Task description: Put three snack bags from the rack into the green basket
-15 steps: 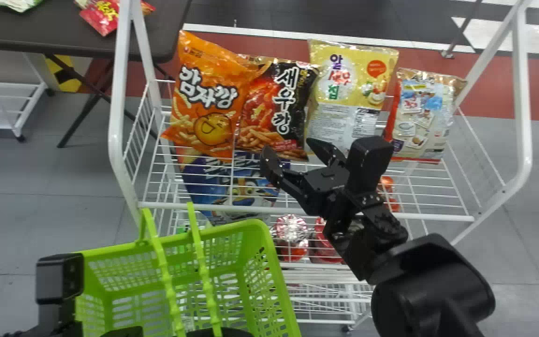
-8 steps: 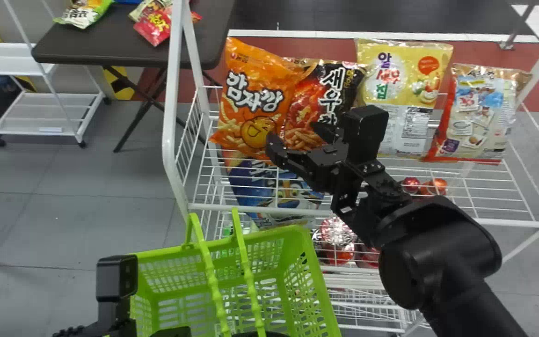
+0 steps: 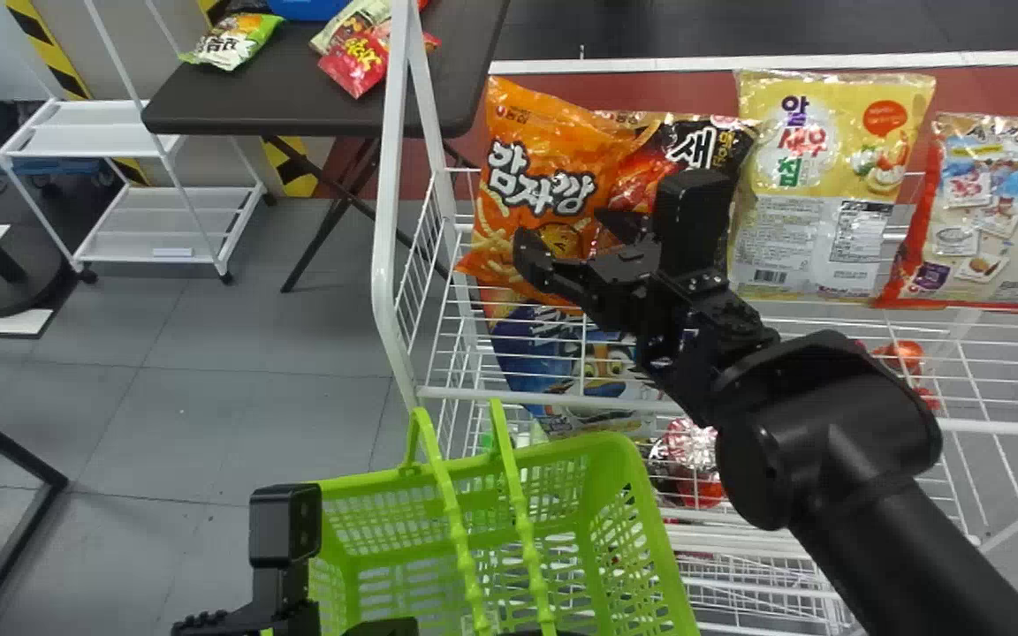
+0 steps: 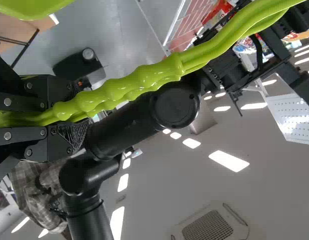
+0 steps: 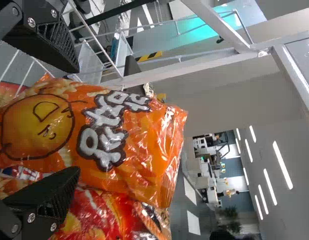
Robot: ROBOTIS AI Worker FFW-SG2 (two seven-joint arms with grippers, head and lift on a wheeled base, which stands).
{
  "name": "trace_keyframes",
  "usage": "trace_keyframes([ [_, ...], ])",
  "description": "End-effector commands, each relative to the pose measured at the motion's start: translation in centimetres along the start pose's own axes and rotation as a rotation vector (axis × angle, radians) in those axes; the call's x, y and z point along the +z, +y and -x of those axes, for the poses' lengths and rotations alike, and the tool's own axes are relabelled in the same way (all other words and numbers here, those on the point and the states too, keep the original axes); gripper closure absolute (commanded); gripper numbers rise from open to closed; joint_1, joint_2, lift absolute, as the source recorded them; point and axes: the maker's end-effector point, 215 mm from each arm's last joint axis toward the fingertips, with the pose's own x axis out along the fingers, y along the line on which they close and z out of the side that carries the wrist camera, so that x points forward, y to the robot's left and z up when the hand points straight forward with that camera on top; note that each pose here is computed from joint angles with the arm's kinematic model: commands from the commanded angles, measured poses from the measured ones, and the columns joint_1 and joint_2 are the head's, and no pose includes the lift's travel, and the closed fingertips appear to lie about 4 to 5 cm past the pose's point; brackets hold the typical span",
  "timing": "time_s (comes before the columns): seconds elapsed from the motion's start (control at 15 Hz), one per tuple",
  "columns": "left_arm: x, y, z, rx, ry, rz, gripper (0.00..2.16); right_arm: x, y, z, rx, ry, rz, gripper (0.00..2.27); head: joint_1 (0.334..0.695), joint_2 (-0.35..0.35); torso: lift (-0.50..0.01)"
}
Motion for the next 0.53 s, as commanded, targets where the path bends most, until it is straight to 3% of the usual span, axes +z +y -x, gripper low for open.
trace_keyframes([
  [0.0,0.0,-0.3,0.1,-0.012,-0.005,-0.001,2.15,-0.1,1.0,-1.4,0.008,0.008,0.021,0.13,0.695,0.137,0.0],
  [0.27,0.2,-0.7,0.8,-0.002,-0.017,-0.007,2.15,-0.7,-0.8,-3.2,-0.056,0.041,0.107,0.22,0.695,0.17,0.0],
  [0.47,0.2,-0.7,1.2,0.004,-0.025,-0.005,2.15,-0.6,-0.6,-3.8,-0.048,0.055,0.152,0.74,0.695,0.164,0.0],
])
